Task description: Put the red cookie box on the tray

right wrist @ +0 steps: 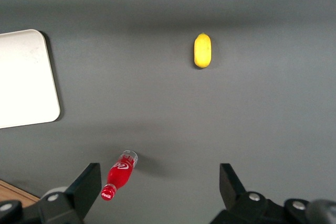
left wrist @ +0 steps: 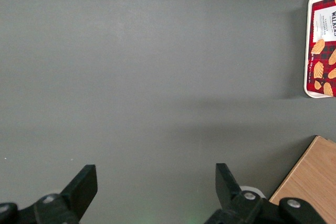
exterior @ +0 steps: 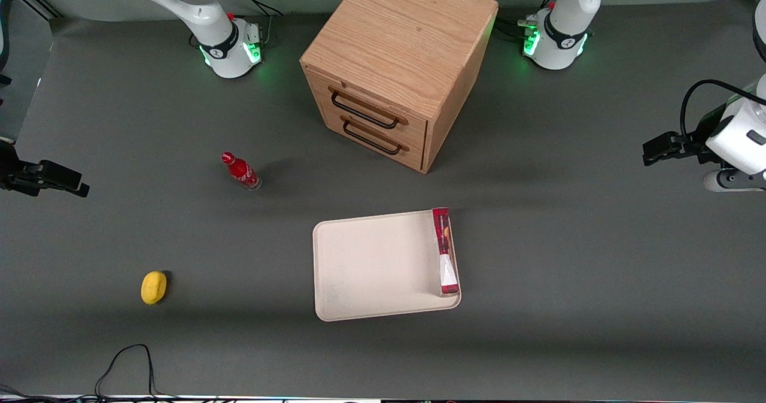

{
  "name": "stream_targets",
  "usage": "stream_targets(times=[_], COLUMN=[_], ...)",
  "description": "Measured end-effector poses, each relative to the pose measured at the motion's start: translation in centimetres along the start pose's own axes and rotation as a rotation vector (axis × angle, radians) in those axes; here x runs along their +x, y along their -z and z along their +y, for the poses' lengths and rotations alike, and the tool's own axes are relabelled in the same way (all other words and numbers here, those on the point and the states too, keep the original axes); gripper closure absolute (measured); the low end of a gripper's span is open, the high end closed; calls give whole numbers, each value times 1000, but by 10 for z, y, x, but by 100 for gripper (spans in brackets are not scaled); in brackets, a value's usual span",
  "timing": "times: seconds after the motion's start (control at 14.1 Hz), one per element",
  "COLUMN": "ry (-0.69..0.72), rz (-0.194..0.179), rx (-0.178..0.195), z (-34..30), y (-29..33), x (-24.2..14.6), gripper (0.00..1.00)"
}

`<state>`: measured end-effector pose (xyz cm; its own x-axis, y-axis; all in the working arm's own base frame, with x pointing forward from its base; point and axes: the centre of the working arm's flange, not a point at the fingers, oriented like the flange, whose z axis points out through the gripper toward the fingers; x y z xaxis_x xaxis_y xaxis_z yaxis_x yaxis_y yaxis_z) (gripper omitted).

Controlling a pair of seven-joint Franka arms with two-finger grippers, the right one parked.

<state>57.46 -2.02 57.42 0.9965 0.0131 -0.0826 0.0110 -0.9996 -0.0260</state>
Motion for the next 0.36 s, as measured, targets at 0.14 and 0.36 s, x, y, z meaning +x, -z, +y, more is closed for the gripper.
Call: stream_targets(times=[0.14,0.36], ry=[0,-4], rz=[-10,-36], rx=[-4,-16], z=[0,2], y=[-1,-2], x=[-1,-4], gripper=[0,0])
